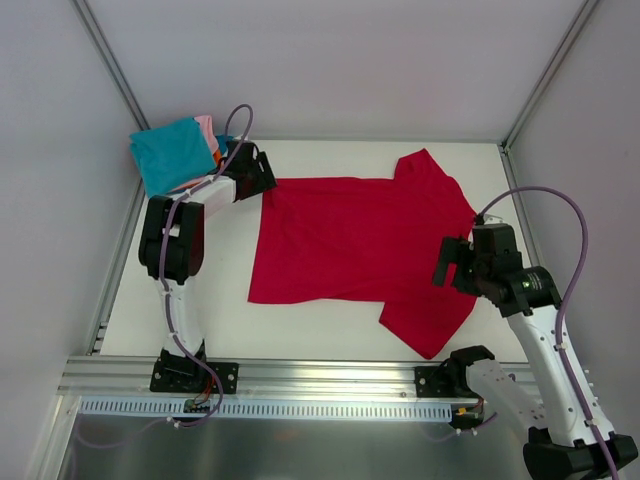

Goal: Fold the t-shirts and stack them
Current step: Flatten out the tshirt

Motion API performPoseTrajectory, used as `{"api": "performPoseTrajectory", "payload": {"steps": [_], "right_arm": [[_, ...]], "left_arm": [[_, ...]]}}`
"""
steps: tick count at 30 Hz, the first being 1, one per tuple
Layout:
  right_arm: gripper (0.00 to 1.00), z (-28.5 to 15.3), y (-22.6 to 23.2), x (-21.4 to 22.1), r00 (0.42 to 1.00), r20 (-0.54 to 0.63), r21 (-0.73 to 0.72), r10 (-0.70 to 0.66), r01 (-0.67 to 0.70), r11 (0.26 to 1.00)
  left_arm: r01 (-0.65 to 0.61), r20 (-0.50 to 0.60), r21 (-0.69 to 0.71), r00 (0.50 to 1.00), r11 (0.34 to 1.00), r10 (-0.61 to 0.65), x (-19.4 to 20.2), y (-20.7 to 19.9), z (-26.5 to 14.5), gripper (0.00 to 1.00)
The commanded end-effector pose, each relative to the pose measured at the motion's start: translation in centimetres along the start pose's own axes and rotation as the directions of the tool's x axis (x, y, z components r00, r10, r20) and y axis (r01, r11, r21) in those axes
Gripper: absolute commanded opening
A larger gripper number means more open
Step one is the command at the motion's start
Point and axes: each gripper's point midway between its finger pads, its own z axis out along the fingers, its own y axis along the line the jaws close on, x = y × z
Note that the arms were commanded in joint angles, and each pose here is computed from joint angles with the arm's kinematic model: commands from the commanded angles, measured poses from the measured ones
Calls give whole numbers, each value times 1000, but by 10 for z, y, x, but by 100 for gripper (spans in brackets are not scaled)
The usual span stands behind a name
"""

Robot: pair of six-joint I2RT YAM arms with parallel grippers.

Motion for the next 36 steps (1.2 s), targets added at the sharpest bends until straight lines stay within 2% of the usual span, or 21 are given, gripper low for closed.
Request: {"api": "performPoseTrajectory", "payload": {"steps": [1,2,5,14,27,36], "right_arm": [[99,-3,-5,3,1000,-8,18,-17,17,1000],[99,-3,-5,3,1000,-9,17,-19,19,1000],[100,-4,-6,4,1000,-9,22,-18,18,1000],[100,-1,-7,5,1000,-19,30,-21,22,999],[99,2,-7,6,999,-26,30,-23,24,999],[100,2,-8,6,999,-26,34,-24,24,999]], "left_arm": [[39,17,136,999,990,-42,-20,-29,7,62],[38,16,150,999,988,-41,-20,-31,9,57],[41,3,159,999,986,-42,-22,-35,14,53],[48,-9,146,999,988,-48,-20,-28,24,52],[21,-29,42,999,999,-20,-13,1,23,52],[28,-42,46,999,999,-26,-11,4,29,52]]}}
